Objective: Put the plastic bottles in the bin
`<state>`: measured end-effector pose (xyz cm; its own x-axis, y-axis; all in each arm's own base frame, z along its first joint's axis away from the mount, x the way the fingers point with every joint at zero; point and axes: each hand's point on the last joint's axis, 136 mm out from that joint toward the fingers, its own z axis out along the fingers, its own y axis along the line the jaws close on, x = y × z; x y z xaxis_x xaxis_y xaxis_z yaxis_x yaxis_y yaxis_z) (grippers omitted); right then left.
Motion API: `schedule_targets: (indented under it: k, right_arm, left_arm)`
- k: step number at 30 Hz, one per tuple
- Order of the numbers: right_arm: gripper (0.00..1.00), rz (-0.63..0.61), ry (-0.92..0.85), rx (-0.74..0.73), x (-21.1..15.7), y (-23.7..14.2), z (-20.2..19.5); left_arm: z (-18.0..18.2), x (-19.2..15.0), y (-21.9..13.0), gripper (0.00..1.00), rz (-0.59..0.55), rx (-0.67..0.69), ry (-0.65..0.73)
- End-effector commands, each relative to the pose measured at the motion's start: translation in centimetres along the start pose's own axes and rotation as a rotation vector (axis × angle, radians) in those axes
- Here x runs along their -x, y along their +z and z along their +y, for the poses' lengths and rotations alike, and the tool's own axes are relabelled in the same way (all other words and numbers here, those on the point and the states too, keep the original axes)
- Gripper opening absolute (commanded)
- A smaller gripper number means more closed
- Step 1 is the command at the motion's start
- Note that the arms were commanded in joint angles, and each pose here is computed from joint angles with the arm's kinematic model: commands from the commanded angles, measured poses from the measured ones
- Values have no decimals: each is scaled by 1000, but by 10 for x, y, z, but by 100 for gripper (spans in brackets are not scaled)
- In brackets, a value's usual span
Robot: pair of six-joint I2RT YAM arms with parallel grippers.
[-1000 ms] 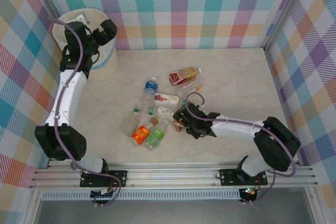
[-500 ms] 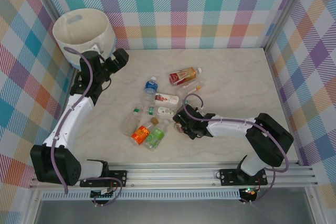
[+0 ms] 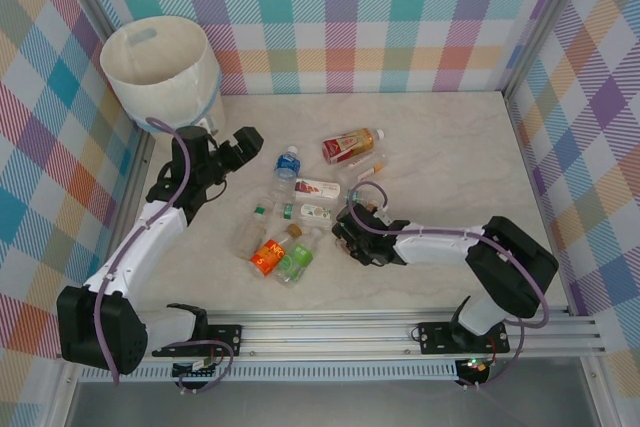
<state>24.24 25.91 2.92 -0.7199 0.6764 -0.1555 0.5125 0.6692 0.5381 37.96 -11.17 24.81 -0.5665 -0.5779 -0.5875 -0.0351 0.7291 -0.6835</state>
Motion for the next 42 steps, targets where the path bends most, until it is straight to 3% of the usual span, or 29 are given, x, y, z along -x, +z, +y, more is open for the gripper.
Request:
schedule_targets:
  k: [1,8,20,28,33,37,42]
  right_arm:
    - [64,-6,-6,78,-2,7,11]
    - [53,-31,-25,89,3,1,6]
    - [49,-119,-184,106,20,-26,15]
    - [49,-271,-528,254,37,-64,47]
    - [50,-354,-760,374,40,-98,68]
    - [51,-345,-928,487,26,-123,83]
    - [52,-269,-1045,519,10,-131,89]
  left_arm:
    - [-6,-20,1,100,76,-49,-12]
    - [3,-43,9,100,159,-45,-22]
    - [-18,-68,17,100,270,-147,22]
    - [-42,-79,19,100,311,-238,69]
    - [-71,-90,15,100,397,-422,62]
    - [-94,-97,9,100,454,-563,65]
    - [-113,-104,1,100,465,-628,120]
